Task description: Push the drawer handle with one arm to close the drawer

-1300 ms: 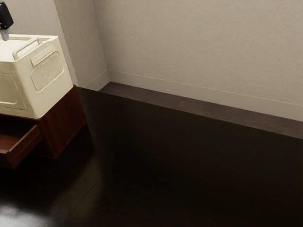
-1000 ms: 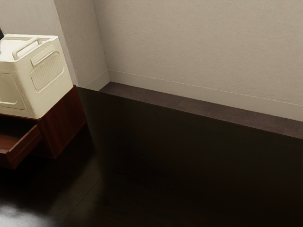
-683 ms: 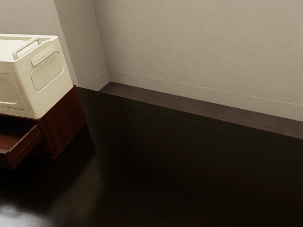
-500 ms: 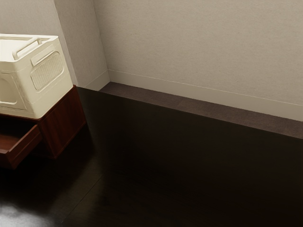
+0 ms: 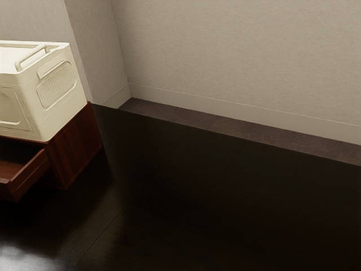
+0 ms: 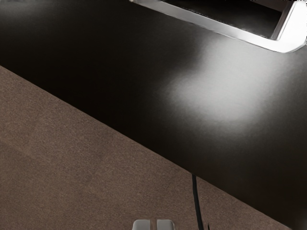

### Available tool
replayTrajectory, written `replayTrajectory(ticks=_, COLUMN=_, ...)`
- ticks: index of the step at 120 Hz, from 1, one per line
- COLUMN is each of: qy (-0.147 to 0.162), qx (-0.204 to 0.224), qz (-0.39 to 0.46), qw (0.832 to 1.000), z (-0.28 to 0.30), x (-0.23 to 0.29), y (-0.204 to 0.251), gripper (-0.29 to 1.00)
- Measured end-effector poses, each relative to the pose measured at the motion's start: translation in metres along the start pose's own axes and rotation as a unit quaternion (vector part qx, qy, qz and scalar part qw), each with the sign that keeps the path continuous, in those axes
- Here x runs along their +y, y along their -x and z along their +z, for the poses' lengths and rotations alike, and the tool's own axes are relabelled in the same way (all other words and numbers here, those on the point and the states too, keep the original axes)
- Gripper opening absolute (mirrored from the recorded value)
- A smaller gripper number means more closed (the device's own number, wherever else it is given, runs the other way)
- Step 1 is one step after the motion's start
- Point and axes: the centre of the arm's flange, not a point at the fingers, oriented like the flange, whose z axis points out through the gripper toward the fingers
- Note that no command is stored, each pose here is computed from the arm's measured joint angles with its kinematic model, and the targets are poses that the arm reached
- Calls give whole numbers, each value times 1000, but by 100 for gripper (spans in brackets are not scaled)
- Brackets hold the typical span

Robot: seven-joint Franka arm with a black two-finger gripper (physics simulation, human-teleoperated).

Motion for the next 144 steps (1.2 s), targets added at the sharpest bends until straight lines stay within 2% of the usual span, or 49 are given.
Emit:
replayTrajectory(ticks=21, qy=-1, qx=5, qz=25, qw=1000, z=27, x=13, y=-27, gripper=-8)
replayTrajectory(ticks=41, qy=19, qx=10, qz=35, qw=999, z=56, x=16, y=-45, gripper=-8)
replayTrajectory(ticks=65, qy=30, qx=37, qz=37, qw=998, z=83, x=19, y=-54, gripper=-8)
replayTrajectory(ticks=107, qy=8, qx=95, qz=40, qw=995, z=82, x=24, y=-75, gripper=-8)
replayTrajectory(ticks=144, qy=2, qx=148, qz=50, qw=988, z=81, x=43, y=-94, gripper=-8)
